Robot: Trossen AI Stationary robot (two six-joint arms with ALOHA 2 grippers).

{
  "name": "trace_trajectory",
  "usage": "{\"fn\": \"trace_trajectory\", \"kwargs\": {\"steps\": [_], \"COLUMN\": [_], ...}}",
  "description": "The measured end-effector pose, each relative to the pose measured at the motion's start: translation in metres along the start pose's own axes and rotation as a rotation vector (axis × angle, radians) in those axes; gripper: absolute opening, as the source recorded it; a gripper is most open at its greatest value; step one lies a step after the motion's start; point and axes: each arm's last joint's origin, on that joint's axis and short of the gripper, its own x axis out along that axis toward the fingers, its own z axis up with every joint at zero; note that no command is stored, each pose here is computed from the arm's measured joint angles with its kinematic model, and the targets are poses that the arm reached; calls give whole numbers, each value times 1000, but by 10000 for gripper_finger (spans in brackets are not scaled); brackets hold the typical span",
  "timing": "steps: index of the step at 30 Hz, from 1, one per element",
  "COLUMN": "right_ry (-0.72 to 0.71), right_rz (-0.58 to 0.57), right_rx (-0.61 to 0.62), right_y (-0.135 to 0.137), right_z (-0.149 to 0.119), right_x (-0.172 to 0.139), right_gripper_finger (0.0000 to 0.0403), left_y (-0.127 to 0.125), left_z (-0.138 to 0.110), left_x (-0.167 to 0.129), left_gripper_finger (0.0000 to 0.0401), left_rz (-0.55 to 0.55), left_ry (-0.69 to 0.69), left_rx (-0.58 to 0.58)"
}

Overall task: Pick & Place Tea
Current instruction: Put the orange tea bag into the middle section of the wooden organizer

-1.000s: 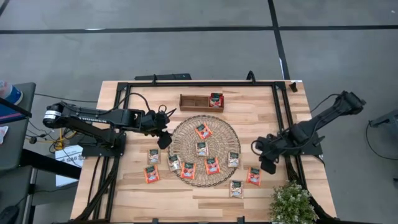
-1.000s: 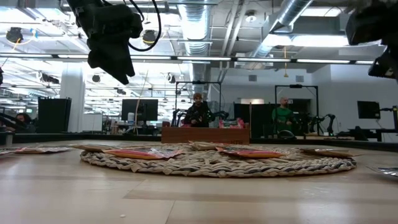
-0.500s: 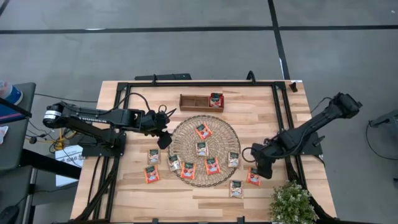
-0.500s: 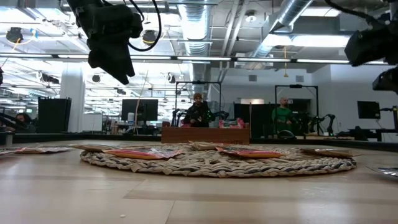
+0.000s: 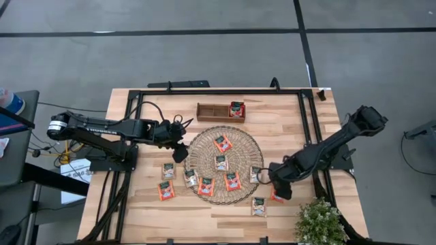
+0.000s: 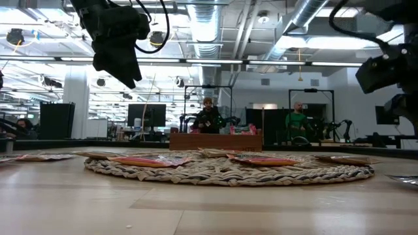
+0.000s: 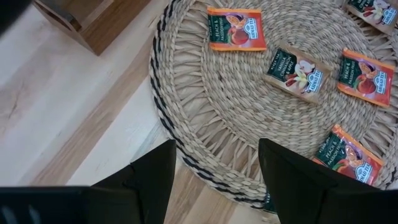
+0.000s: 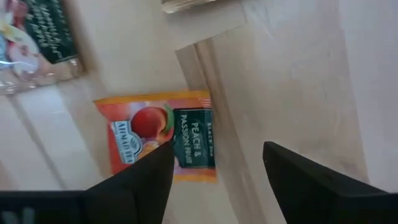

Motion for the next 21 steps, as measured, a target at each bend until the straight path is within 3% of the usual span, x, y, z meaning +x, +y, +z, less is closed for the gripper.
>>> {"fn": "trace_trajectory", "kwargs": {"steps": [11,21], "right_ry": [86,61], "right_rz": [-84,-67], "right_rx": [-36,-37], "right_y": [-3,-5], "right_z": [7,7], "right_x": [24,19], "right_gripper_finger": [239,239], "left_y": [0,0], "left_z": [0,0], "left_x": [0,0], "left_gripper_finger": [223,223], "left_rz": [0,2], "left_ry": [1,4], "left_rx": [33,34]}}
